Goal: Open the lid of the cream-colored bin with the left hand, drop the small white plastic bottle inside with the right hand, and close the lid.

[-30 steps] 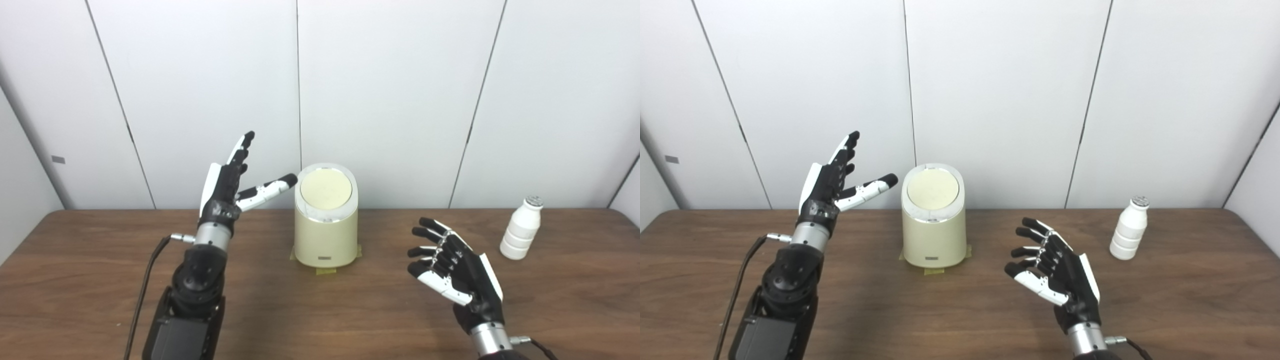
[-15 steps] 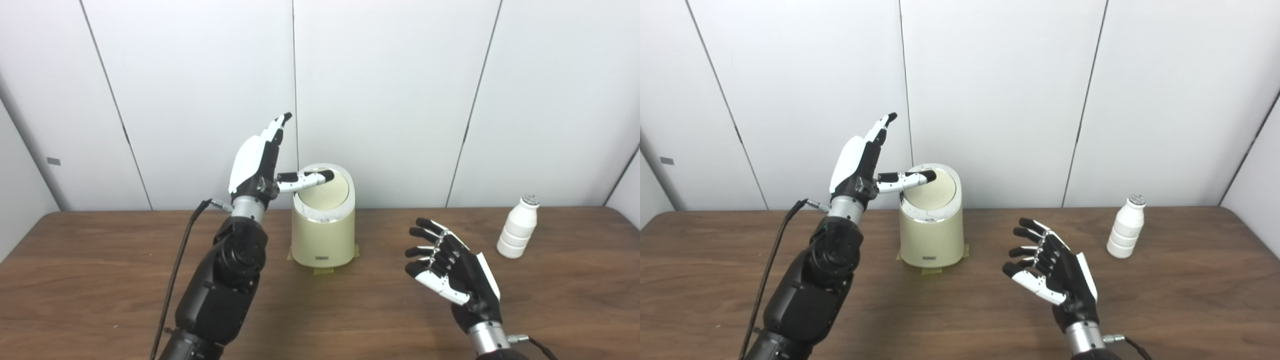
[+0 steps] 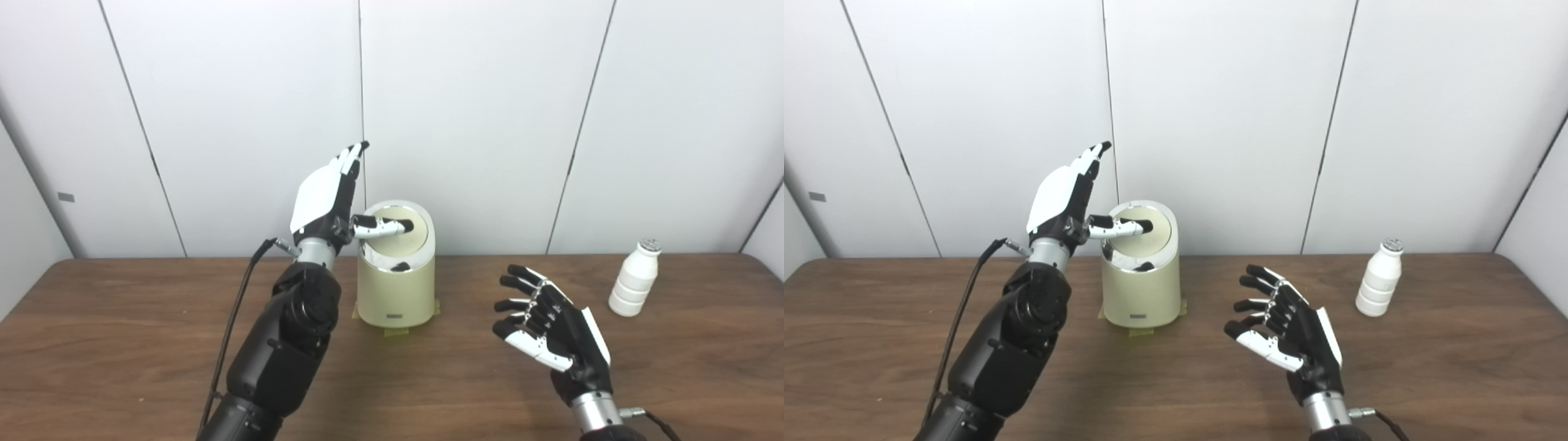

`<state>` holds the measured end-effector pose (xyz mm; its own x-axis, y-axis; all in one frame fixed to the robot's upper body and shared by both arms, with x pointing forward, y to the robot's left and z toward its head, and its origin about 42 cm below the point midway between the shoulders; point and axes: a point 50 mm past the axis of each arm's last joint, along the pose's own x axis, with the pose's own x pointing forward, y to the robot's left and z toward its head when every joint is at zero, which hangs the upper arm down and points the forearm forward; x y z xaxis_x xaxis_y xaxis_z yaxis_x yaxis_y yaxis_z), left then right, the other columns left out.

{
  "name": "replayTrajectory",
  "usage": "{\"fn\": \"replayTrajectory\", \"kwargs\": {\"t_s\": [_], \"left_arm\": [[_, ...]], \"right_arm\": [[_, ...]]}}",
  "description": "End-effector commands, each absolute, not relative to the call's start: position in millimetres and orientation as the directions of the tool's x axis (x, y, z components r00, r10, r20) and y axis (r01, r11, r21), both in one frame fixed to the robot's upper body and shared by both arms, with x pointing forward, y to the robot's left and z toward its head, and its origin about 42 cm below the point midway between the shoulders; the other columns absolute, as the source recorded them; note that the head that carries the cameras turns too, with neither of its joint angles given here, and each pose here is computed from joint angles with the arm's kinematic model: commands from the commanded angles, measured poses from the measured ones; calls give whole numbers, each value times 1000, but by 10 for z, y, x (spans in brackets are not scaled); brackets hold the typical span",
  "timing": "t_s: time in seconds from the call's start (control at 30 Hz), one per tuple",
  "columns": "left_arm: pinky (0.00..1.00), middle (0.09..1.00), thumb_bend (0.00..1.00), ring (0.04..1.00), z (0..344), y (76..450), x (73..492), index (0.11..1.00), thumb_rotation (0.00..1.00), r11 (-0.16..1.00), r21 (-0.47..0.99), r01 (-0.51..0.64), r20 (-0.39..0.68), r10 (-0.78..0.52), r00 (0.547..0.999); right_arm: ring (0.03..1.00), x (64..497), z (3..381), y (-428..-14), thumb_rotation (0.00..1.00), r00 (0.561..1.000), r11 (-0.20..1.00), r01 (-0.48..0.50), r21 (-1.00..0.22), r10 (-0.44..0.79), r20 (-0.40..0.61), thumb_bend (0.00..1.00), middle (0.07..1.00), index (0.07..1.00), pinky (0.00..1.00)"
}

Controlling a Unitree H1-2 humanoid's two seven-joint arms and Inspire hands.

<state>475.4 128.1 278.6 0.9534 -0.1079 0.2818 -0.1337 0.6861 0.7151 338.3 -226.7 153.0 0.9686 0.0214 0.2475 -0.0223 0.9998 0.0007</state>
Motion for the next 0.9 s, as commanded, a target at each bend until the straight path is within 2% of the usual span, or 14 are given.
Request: {"fn": "replayTrajectory", "kwargs": {"t_s": [0.0, 0.33, 0.43, 0.87], "left_arm": [[1000, 1000, 921, 1000, 3105, 1247, 4810, 1000, 221, 681, 703, -203, 372, -109, 922], [1000, 1000, 883, 1000, 3009, 1302, 4833, 1000, 143, 646, 732, -218, 370, -106, 923], [1000, 1000, 865, 1000, 2990, 1304, 4843, 1000, 127, 641, 735, -219, 369, -107, 923], [1000, 1000, 872, 1000, 2856, 1154, 4920, 1000, 167, 587, 775, -232, 369, -124, 921]], "right_arm": [[595, 3472, 1748, -2236, 315, 939, 1000, -24, -4, 23, 343, 705, 752, 765, 450], [591, 3473, 1751, -2221, 323, 939, 1000, -22, -2, 21, 342, 719, 745, 760, 450], [592, 3465, 1770, -2202, 294, 938, 1000, -24, 1, 22, 346, 689, 747, 760, 449], [580, 3453, 1801, -2142, 281, 933, 999, -42, 19, 32, 359, 681, 747, 760, 442]]}}
